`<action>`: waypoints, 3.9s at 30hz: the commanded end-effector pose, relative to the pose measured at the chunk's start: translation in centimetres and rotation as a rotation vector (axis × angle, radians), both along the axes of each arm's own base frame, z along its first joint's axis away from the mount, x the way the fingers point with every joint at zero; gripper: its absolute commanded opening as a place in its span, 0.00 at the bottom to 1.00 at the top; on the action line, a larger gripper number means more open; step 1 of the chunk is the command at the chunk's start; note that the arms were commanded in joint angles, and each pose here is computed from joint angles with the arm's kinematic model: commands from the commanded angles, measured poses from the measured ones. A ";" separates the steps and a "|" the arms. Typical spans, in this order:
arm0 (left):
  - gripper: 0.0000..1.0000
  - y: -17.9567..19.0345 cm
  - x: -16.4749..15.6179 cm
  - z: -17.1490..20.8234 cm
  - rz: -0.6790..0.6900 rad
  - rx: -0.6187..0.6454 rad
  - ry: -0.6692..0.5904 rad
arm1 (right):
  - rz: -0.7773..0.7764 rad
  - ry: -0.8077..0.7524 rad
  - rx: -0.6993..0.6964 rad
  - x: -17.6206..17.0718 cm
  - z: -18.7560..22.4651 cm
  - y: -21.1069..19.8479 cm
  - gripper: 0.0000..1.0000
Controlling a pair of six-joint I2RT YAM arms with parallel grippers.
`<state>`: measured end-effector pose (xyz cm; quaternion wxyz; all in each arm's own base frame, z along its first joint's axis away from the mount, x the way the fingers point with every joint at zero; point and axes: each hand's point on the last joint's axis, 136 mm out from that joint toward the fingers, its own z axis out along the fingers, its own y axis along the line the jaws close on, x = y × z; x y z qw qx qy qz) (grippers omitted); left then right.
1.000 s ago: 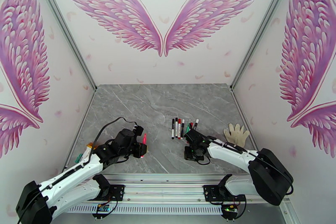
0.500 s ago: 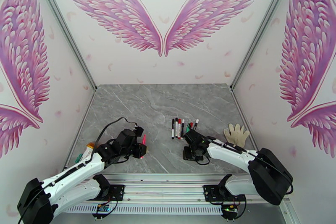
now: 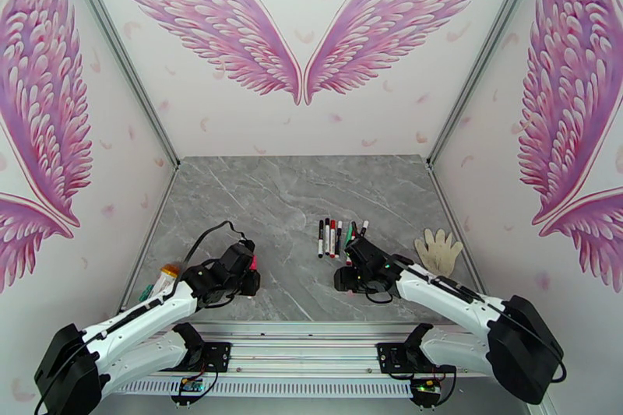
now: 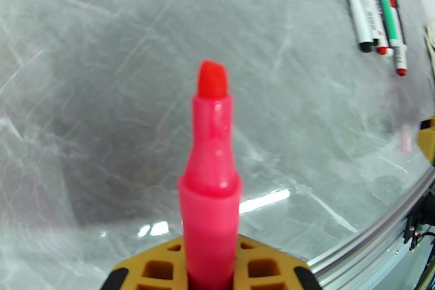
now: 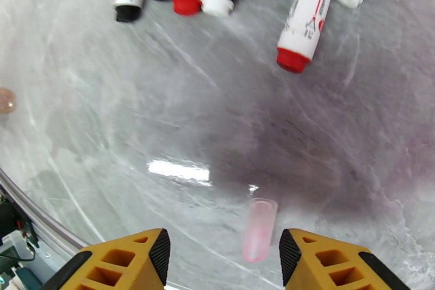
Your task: Open the pen caps
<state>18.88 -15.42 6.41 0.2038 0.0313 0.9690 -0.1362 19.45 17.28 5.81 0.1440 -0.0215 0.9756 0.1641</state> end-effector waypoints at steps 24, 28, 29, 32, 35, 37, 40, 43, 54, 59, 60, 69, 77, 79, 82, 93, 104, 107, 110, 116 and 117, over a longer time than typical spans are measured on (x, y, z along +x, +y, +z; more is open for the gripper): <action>0.21 2.2 -0.5 -4.5 0.033 0.217 0.109 | 0.188 -0.170 0.341 -0.3 7.1 5.0 0.99; 0.23 2.4 -0.5 -4.8 0.042 0.239 0.120 | 0.183 -0.174 0.331 -0.1 7.0 4.9 0.99; 0.24 2.5 -0.5 -4.8 0.047 0.244 0.121 | 0.181 -0.175 0.329 -0.1 7.0 4.9 0.99; 0.26 2.6 -0.5 -4.8 0.058 0.253 0.125 | 0.175 -0.173 0.311 0.0 6.7 4.6 0.99; 0.29 2.8 -0.5 -5.0 0.073 0.254 0.127 | 0.174 -0.163 0.299 0.0 6.4 4.5 0.99; 0.35 2.8 -0.5 -5.0 0.084 0.251 0.126 | 0.173 -0.161 0.297 0.0 6.3 4.5 0.99; 0.37 2.7 -0.5 -5.0 0.089 0.244 0.128 | 0.170 -0.163 0.295 0.0 6.3 4.4 0.99; 0.35 2.8 -0.6 -5.1 0.094 0.248 0.133 | 0.168 -0.164 0.294 0.0 6.2 4.4 0.99; 0.31 3.0 -0.6 -5.0 0.117 0.248 0.133 | 0.155 -0.163 0.296 -0.1 6.0 4.1 0.99; 0.35 2.9 -0.4 -4.7 0.117 0.245 0.125 | 0.153 -0.164 0.298 -0.1 6.1 4.2 0.99; 0.35 2.9 -0.4 -4.6 0.117 0.243 0.122 | 0.153 -0.165 0.296 -0.1 6.1 4.2 0.99; 0.45 1.6 0.4 -1.6 0.102 0.167 0.076 | 0.155 -0.184 0.286 0.0 7.1 3.9 0.99; 0.49 -0.2 2.0 3.9 0.080 0.086 0.006 | 0.157 -0.233 0.277 0.1 10.1 3.4 0.99; 0.50 -0.9 2.8 5.0 0.074 0.069 -0.004 | 0.154 -0.251 0.276 0.2 11.0 3.2 0.99; 0.50 -2.6 4.1 6.2 0.054 0.046 -0.008 | 0.148 -0.276 0.267 0.1 12.0 2.7 0.99; 0.49 -9.0 10.8 6.6 0.017 0.034 -0.034 | 0.162 -0.297 0.247 -0.3 13.1 2.1 0.99; 0.47 -15.7 15.0 3.1 -0.041 -0.015 0.034 | 0.158 -0.294 0.215 -0.5 12.5 1.4 0.99; 0.46 -17.4 15.3 2.4 -0.064 -0.057 0.057 | 0.151 -0.295 0.214 -0.5 12.4 1.3 0.99; 0.45 -19.1 15.3 1.9 -0.088 -0.079 0.070 | 0.145 -0.291 0.213 -0.6 12.0 1.1 0.99; 0.42 -20.8 15.6 0.0 -0.092 -0.070 0.097 | 0.144 -0.285 0.226 -0.7 11.7 1.3 0.99; 0.42 -21.0 15.6 -0.2 -0.093 -0.071 0.099 | 0.146 -0.284 0.226 -0.7 11.6 1.3 0.99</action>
